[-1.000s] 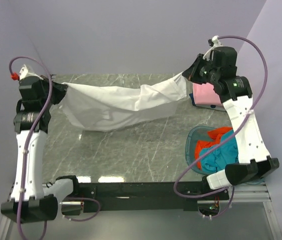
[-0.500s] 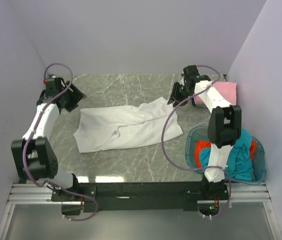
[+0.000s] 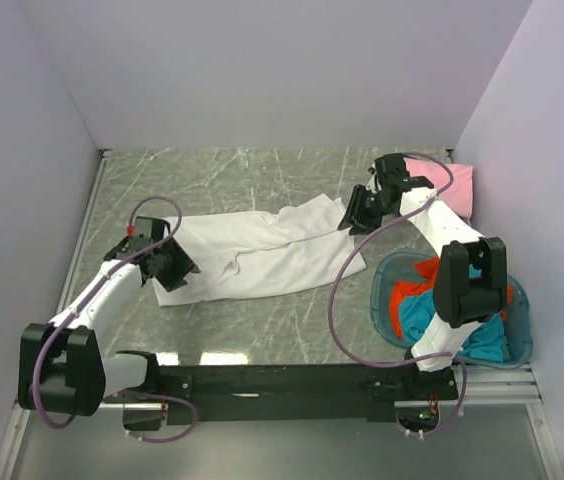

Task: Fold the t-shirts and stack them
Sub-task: Flatten the tshirt out

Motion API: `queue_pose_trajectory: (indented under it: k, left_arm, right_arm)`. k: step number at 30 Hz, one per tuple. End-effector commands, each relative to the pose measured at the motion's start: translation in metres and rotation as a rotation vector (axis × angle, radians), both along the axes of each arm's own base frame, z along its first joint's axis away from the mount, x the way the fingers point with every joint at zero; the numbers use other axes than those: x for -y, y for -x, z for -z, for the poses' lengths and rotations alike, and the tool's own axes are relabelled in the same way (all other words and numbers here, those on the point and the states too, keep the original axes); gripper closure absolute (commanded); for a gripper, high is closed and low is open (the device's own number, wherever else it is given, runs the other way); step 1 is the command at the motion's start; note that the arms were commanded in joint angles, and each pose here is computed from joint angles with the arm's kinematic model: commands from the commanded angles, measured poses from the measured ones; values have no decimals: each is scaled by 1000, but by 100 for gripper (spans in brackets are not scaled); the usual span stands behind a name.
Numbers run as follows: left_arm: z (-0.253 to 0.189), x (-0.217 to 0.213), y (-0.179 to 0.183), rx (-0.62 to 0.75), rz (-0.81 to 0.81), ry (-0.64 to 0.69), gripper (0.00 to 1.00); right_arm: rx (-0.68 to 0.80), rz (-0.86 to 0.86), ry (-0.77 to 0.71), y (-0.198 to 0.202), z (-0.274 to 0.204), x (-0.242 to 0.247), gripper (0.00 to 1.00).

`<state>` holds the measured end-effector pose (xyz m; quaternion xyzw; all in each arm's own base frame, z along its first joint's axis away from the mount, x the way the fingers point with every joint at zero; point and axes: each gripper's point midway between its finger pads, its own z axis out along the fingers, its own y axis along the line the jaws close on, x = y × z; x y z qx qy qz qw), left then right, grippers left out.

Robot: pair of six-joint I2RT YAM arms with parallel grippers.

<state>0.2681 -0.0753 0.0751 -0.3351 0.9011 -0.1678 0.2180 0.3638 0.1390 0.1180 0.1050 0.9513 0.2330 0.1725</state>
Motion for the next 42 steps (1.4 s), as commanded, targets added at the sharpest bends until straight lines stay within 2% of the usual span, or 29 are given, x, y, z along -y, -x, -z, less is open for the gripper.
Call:
queue_pose_trajectory:
  k: [1, 6, 17, 19, 31, 41, 42]
  left_arm:
    - [0, -4, 2, -2, -59, -31, 48]
    - [20, -10, 14, -87, -36, -86, 49]
    - [38, -11, 25, -142, -27, -103, 55]
    - [42, -17, 27, -144, -36, -132, 56]
    - [51, -14, 29, -161, -23, -124, 67]
    - [57, -14, 29, -169, -18, -122, 69]
    - [56, -14, 28, -164, -19, -123, 72]
  right_arm:
    - [62, -9, -44, -9, -16, -11, 55]
    - [47, -18, -39, -7, -10, -13, 56]
    - [23, -23, -40, 5, -2, -14, 57]
    - [21, -22, -40, 6, -1, -14, 57]
    - [8, -23, -31, 8, 2, -15, 57]
    - [9, -20, -27, 8, 2, -14, 58]
    - [8, -21, -26, 9, 2, -14, 58]
